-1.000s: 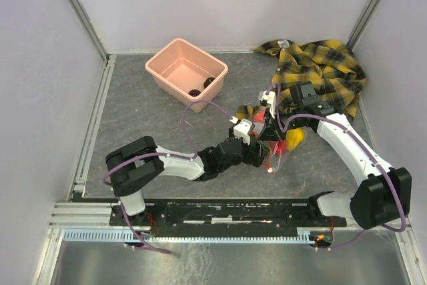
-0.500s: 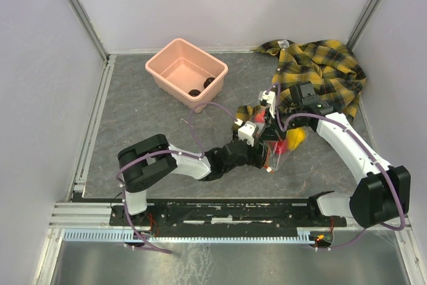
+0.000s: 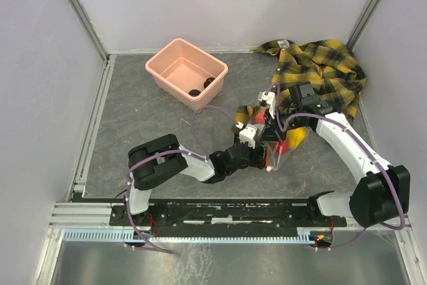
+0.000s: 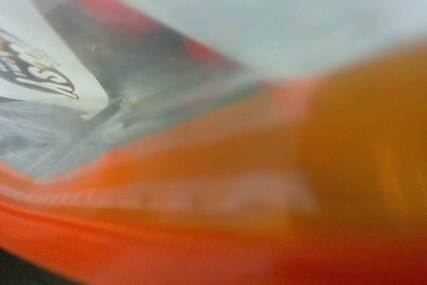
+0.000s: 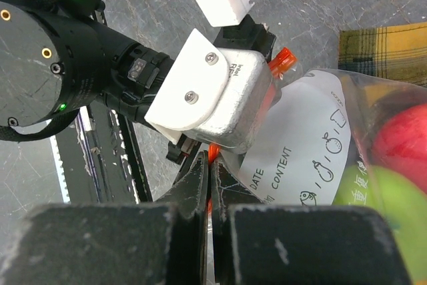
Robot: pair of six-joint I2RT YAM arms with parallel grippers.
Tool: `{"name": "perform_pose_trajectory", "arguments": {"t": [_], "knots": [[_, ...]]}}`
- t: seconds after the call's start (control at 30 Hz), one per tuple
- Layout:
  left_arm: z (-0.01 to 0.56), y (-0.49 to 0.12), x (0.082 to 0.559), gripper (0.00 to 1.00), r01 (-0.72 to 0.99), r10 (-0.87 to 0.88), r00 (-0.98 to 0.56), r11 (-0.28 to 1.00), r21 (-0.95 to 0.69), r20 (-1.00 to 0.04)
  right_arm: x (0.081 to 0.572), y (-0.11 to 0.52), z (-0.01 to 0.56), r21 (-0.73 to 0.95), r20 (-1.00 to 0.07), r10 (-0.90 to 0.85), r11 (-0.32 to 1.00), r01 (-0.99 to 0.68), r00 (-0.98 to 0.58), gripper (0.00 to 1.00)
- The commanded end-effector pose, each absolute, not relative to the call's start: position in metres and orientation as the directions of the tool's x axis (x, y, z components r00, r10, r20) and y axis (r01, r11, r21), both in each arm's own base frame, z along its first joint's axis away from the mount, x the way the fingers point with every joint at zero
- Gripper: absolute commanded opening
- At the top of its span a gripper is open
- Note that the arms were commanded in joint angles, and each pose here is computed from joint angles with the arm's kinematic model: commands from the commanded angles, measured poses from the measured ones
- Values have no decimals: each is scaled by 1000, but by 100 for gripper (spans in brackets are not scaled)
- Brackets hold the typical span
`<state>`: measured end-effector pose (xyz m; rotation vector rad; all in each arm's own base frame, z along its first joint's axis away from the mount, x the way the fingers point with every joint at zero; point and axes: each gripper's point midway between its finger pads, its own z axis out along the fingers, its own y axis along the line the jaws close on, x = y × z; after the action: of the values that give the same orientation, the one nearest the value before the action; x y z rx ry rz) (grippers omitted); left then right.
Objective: Open the zip-top bag and remove the fake food
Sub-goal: Pick up the fake fruit from the zipper food storage bag.
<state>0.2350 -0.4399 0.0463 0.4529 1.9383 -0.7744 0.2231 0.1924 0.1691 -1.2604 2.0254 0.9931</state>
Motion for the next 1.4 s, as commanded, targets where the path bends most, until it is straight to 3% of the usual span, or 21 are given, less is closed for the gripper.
{"name": "perform_pose_trajectory", "arguments": {"t": [0.0, 0.03, 0.17, 0.43, 0.97, 1.37], "knots": [[46, -440, 244, 85, 582, -15, -403, 767, -269, -915, 227, 200, 184, 271, -801, -478, 249, -930, -361, 2], [48, -439, 245, 84, 580, -22, -398, 769, -270, -917, 227, 200, 184, 271, -801, -478, 248, -930, -361, 2], [52, -439, 244, 61, 597, -14, -384, 759, -259, -923, 228, 199, 184, 268, -800, -480, 251, -930, -360, 2], [83, -426, 231, 45, 642, -47, -353, 715, -278, -934, 228, 198, 184, 263, -799, -483, 254, -931, -358, 2], [134, -371, 168, 38, 759, -87, -388, 535, -372, -918, 230, 197, 181, 260, -792, -493, 261, -930, -359, 2], [141, -345, 169, 38, 717, -117, -392, 583, -383, -913, 229, 197, 179, 262, -788, -499, 258, -930, -360, 2]]}}
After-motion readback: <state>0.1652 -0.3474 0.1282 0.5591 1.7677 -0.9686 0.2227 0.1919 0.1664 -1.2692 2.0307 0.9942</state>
